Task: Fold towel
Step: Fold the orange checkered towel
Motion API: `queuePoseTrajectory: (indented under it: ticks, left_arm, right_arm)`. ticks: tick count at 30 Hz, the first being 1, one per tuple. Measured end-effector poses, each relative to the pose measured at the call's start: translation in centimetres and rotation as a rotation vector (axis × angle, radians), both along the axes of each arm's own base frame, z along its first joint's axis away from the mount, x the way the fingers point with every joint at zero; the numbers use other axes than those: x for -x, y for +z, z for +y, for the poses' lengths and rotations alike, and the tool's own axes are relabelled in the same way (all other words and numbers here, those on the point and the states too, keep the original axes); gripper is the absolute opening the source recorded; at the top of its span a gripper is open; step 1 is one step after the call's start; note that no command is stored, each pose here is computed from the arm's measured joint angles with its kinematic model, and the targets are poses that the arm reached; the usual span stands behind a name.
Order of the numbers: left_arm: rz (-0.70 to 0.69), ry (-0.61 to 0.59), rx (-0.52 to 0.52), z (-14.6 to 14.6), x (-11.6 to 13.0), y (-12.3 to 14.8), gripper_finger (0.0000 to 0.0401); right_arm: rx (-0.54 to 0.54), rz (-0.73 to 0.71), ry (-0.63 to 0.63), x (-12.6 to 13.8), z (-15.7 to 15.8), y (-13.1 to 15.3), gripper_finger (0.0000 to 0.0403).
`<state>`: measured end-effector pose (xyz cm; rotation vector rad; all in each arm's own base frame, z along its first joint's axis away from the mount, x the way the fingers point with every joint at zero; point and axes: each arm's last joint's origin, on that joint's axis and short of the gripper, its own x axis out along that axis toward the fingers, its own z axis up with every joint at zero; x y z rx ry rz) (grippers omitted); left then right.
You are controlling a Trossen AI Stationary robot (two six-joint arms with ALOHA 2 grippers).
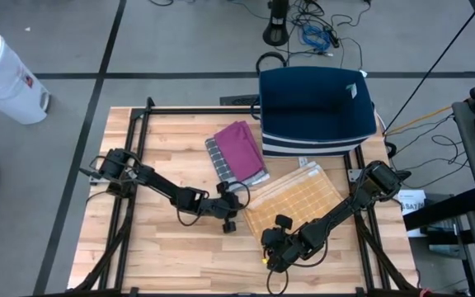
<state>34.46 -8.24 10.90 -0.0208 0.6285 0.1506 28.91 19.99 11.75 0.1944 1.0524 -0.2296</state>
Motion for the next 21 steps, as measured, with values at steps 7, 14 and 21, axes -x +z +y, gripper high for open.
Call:
queuePoseTrajectory:
  ticks: [7, 14, 21]
  left_arm:
    - [0.024, -0.056, -0.092, 0.1, 0.1, 0.0, 0.0002]
    - [0.042, -0.224, -0.316, -0.1, 0.2, 0.9, 0.0001]
    - [0.045, -0.272, -0.389, 0.2, 0.5, 2.4, 0.0001]
  right_arm:
    - [0.002, 0.005, 0.013, 0.0, 0.0, 0.0, 0.0132]
    - [0.002, 0.091, 0.035, 0.7, -0.2, -0.2, 0.0101]
    - [-0.001, 0.027, 0.072, 0.3, 0.3, -0.1, 0.0067]
